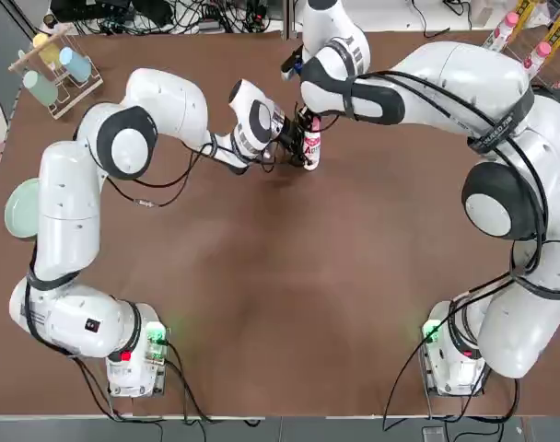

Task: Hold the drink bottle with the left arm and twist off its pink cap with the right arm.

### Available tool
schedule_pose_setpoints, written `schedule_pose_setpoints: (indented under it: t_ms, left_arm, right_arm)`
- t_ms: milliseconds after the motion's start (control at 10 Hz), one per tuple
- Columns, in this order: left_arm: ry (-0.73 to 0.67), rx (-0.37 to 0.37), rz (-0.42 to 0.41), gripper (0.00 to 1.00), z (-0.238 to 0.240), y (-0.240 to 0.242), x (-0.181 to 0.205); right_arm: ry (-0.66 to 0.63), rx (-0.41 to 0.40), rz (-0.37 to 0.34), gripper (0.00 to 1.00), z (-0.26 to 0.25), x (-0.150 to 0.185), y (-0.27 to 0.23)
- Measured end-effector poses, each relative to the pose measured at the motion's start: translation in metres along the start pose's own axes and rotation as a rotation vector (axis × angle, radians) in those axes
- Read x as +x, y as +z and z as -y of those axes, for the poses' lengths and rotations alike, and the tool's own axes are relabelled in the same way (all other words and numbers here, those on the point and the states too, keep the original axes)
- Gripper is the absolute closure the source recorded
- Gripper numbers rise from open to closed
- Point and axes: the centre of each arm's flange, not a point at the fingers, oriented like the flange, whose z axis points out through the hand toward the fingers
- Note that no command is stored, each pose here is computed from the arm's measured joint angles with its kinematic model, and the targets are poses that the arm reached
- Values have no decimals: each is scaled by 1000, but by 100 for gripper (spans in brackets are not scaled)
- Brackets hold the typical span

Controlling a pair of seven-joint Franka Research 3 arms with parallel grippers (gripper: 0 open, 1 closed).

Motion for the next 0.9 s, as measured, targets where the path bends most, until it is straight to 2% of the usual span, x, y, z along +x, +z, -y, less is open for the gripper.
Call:
schedule_pose_setpoints:
  t_ms: [500, 900]
  left_arm:
    - [-3, -2, -1, 37, -1, -1, 1]
    - [-5, -3, -1, 37, -1, -1, 1]
  right_arm:
    - [-55, -2, -8, 57, 0, 1, 0]
    - [-157, -5, -9, 57, 0, 1, 0]
